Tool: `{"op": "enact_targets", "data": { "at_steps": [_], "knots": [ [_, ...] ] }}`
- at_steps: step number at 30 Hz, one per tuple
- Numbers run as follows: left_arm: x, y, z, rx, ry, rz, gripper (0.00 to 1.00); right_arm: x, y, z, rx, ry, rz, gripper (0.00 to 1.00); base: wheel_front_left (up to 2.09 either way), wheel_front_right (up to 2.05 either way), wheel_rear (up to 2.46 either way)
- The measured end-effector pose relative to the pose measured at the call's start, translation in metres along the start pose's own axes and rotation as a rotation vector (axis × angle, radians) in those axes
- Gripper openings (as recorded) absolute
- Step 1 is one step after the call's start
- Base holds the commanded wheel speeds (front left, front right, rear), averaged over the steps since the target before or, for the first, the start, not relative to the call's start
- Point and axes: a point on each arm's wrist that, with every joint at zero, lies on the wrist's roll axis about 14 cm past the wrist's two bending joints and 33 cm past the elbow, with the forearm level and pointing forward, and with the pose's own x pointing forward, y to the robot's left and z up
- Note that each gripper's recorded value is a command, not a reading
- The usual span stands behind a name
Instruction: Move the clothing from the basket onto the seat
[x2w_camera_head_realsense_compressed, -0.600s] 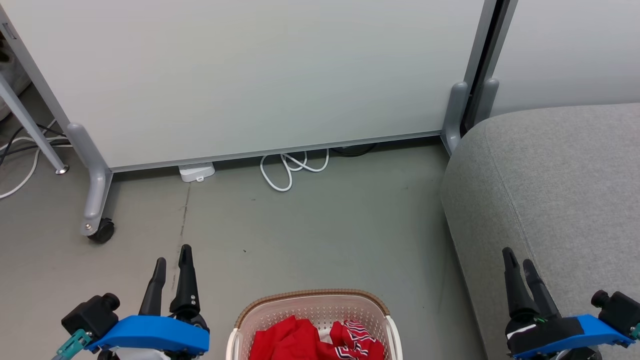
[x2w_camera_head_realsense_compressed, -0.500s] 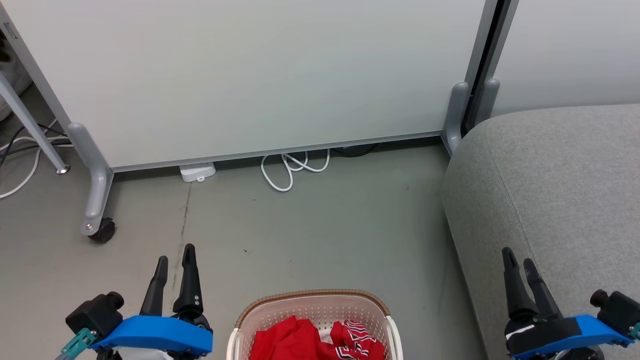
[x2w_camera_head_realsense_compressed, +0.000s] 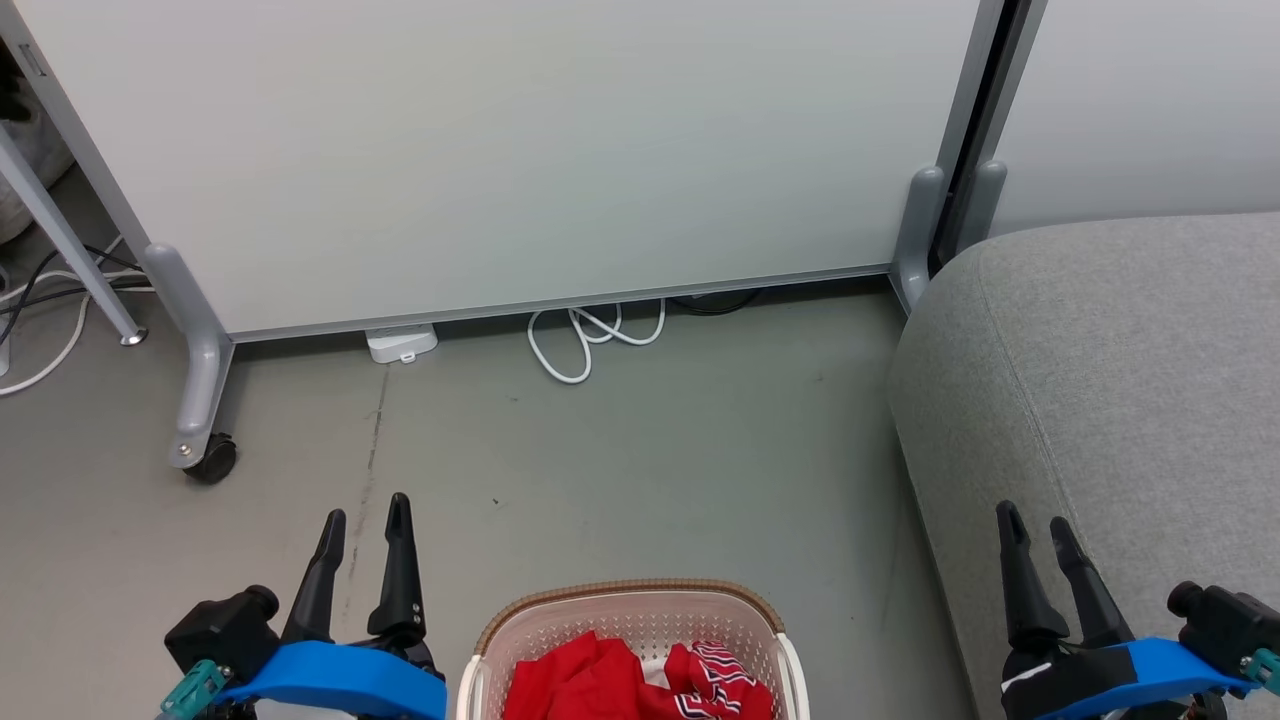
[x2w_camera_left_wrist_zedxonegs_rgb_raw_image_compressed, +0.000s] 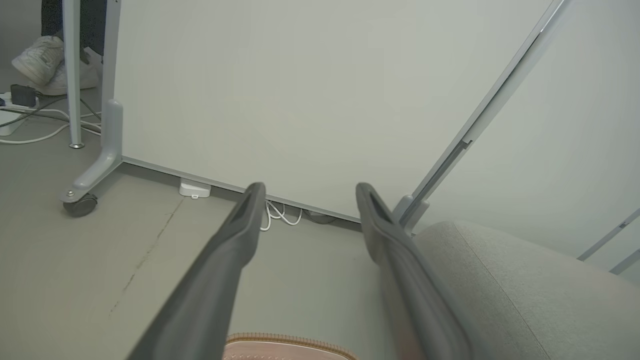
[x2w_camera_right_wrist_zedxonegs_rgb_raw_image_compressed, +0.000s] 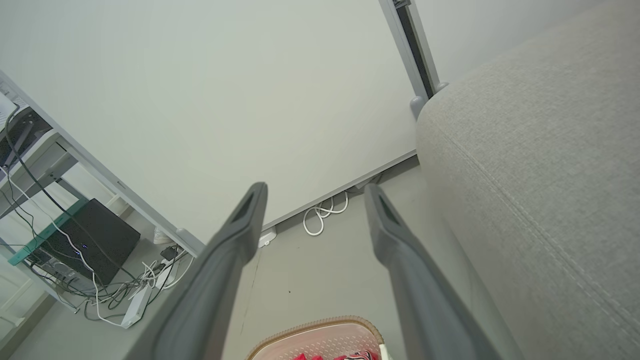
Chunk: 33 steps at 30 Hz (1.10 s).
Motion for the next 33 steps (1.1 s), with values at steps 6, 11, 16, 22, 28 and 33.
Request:
{"op": "enact_targets", "data": {
  "at_steps": [6,11,16,22,28,33],
  "knots": [
    [-0.001,-0.003,0.000,0.060,-0.007,-0.013,1.00,0.000,0.002,0.000,-0.059,-0.005,0.011,1.00,0.00,0.00,0.00],
    [-0.002,-0.005,-0.001,0.107,-0.008,-0.025,1.00,0.000,0.003,-0.001,-0.104,-0.005,0.020,1.00,0.00,0.00,0.00],
    [-0.003,-0.007,-0.002,0.139,-0.012,-0.033,1.00,0.000,0.005,0.000,-0.150,-0.012,0.031,1.00,0.00,0.00,0.00],
    [-0.003,-0.008,-0.004,0.166,-0.015,-0.038,1.00,0.000,0.008,0.000,-0.197,-0.018,0.043,1.00,0.00,0.00,0.00],
    [-0.004,-0.008,-0.005,0.183,-0.016,-0.044,1.00,-0.001,0.011,0.000,-0.241,-0.020,0.057,1.00,0.00,0.00,0.00],
    [-0.005,-0.008,-0.006,0.197,-0.020,-0.045,1.00,-0.001,0.014,0.000,-0.274,-0.023,0.071,1.00,0.00,0.00,0.00]
  ]
}}
